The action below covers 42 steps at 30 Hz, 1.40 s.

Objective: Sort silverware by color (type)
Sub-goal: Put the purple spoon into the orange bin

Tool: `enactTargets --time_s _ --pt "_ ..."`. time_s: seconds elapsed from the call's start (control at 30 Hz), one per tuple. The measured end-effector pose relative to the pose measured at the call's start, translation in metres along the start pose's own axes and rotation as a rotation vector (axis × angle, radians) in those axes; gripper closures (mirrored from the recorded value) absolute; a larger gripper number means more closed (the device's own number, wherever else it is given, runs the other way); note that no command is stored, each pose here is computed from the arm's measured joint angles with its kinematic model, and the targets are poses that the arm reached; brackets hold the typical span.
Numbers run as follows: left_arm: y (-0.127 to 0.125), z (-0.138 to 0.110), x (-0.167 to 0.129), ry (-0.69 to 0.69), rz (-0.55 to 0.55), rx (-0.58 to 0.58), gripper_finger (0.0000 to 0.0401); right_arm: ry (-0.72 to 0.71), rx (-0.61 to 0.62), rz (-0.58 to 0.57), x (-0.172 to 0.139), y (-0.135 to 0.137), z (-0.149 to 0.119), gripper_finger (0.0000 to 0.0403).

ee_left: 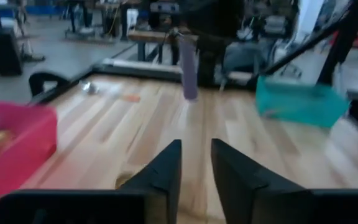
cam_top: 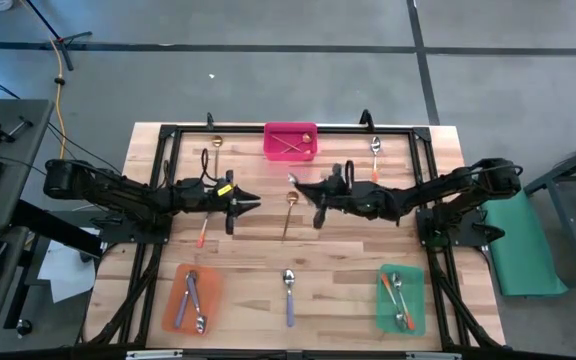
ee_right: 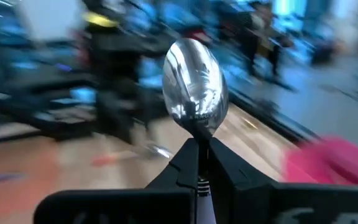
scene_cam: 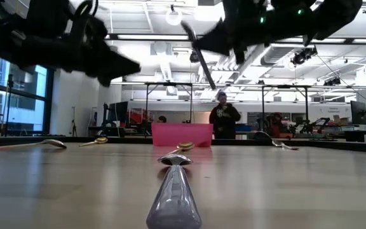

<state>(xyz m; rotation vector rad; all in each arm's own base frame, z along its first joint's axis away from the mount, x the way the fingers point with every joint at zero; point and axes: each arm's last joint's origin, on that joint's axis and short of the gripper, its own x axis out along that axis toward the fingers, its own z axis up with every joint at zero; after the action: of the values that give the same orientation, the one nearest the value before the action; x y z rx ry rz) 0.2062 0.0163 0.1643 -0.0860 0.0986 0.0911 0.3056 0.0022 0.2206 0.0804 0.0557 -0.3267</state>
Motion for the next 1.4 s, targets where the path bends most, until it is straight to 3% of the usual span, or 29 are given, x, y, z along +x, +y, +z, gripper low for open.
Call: enactTargets --time_s 0.2,0.5,0.83,1.17,1.4 --pt "-0.01 0.027 0.014 -0.086 -0.075 0.007 0.0262 -0.134 -0.049 0.13 -0.002 0.008 0.013 0.0403" --pt "-0.014 0.056 0.032 -0.165 -0.056 0.107 0.0214 -0.254 -0.055 0.259 -0.005 0.012 0.025 0.0403" --pt "-0.017 0.068 0.076 -0.169 -0.063 0.13 0.0213 -0.274 -0.088 0.267 0.0 0.015 0.034 0.0403" --pt "-0.019 0.083 0.095 -0.208 -0.086 0.132 0.0216 -0.279 -0.112 0.264 0.0 0.015 0.034 0.0401" --pt "-0.019 0.085 0.098 -0.202 -0.084 0.133 0.0281 -0.28 -0.115 0.263 0.0 0.015 0.034 0.0402"
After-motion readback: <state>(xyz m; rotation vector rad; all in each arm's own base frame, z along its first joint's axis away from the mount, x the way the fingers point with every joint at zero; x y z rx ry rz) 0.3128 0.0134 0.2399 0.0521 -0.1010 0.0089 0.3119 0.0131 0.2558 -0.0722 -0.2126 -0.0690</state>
